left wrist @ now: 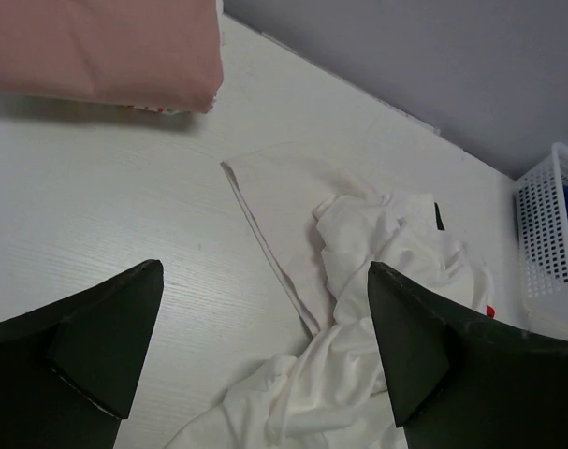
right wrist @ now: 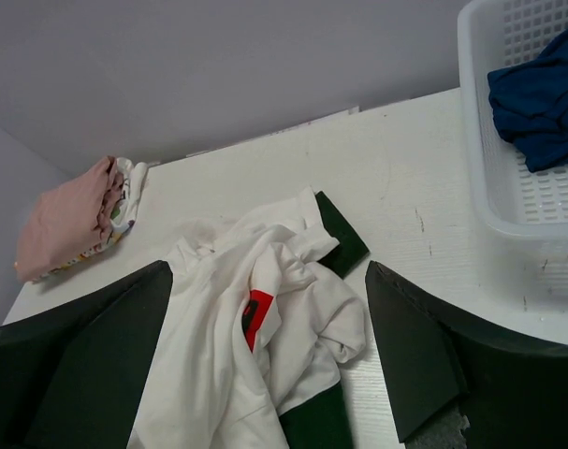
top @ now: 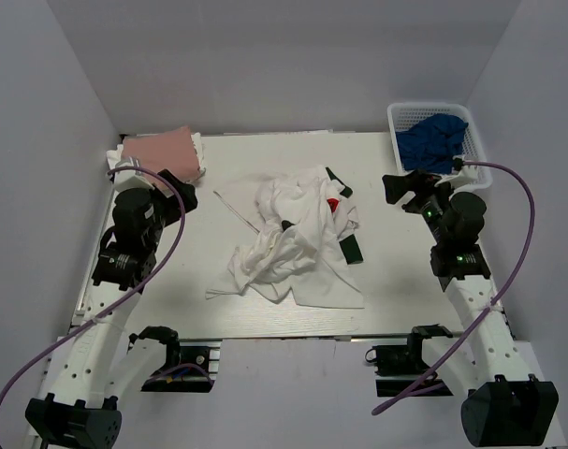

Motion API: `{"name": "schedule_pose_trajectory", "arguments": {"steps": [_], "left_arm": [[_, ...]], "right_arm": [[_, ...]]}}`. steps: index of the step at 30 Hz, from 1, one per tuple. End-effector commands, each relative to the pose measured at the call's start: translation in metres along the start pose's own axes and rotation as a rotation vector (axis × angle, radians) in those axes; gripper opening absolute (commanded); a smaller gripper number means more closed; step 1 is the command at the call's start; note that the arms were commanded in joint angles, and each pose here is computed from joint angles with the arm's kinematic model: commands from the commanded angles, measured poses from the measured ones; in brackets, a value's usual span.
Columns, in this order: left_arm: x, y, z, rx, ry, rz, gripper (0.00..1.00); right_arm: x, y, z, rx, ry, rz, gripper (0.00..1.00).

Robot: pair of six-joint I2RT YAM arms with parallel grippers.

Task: Fold and stack the t-shirts

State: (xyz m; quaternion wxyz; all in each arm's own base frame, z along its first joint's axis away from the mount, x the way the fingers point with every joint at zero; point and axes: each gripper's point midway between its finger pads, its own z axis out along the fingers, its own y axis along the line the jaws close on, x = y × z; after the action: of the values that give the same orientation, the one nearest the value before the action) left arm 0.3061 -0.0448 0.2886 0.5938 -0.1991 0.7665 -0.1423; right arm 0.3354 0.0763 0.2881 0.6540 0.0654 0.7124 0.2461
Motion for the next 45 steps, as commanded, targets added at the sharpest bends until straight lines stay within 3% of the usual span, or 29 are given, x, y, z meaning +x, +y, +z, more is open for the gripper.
{"name": "schedule_pose_trajectory", "arguments": {"steps": [1,6,10,13,14,18,19,22,24,25,31,32,33,34,36,41,42,44,45], "left_arm": [[0.002,0.011,-0.002,-0.075,0.013,-0.031,1.0],[0.008,0.008,0.0,-0.039,0.024,-0.037,1.0],[0.021,0.009,0.003,-0.021,0.054,-0.025,1.0],[0.04,0.018,0.004,-0.044,0.107,-0.025,1.0],[0.045,0.021,0.005,-0.051,0.117,-0.023,1.0],[0.06,0.027,0.009,-0.054,0.138,-0.029,1.0],[0.063,0.026,0.01,-0.046,0.144,-0.03,1.0],[0.066,0.026,0.011,-0.043,0.157,-0.029,1.0],[0.071,0.028,0.015,-0.053,0.173,-0.025,1.0],[0.072,0.025,0.014,-0.046,0.178,-0.022,1.0],[0.077,0.026,0.014,-0.045,0.191,-0.03,1.0],[0.076,0.028,0.014,-0.054,0.185,-0.029,1.0],[0.077,0.03,0.014,-0.068,0.189,-0.036,1.0],[0.076,0.031,0.014,-0.075,0.184,-0.035,1.0],[0.077,0.035,0.013,-0.093,0.184,-0.041,1.0],[0.071,0.033,0.012,-0.091,0.164,-0.043,1.0],[0.068,0.032,0.011,-0.086,0.157,-0.045,1.0],[0.068,0.032,0.011,-0.086,0.156,-0.045,1.0],[0.067,0.03,0.009,-0.074,0.154,-0.048,1.0]], "right_arm": [[0.002,-0.001,-0.006,0.019,0.009,0.032,0.9],[0.024,-0.019,-0.005,0.095,0.086,0.04,0.9],[0.045,0.001,0.003,-0.056,0.191,-0.02,0.9],[0.071,0.032,0.009,-0.241,0.336,-0.033,0.9],[0.076,0.062,0.009,-0.348,0.397,-0.041,0.9],[0.111,0.116,0.013,-0.456,0.462,-0.155,0.9],[0.13,0.135,0.01,-0.49,0.527,-0.179,0.9],[0.18,0.152,0.009,-0.436,0.646,-0.288,0.9],[0.203,0.151,0.018,-0.316,0.656,-0.388,0.9],[0.219,0.13,0.025,-0.2,0.688,-0.444,0.9],[0.271,0.106,0.035,0.028,0.779,-0.626,0.9],[0.289,0.102,0.039,0.053,0.812,-0.656,0.87],[0.284,0.1,0.043,0.105,0.793,-0.691,0.7],[0.28,0.105,0.049,0.123,0.773,-0.687,0.51],[0.273,0.109,0.057,0.162,0.747,-0.688,0.0],[0.205,0.16,0.075,0.045,0.535,-0.524,0.0],[0.163,0.182,0.076,-0.002,0.423,-0.457,0.0],[0.135,0.192,0.077,-0.055,0.358,-0.465,0.0],[0.095,0.206,0.076,-0.1,0.256,-0.432,0.0]]}}
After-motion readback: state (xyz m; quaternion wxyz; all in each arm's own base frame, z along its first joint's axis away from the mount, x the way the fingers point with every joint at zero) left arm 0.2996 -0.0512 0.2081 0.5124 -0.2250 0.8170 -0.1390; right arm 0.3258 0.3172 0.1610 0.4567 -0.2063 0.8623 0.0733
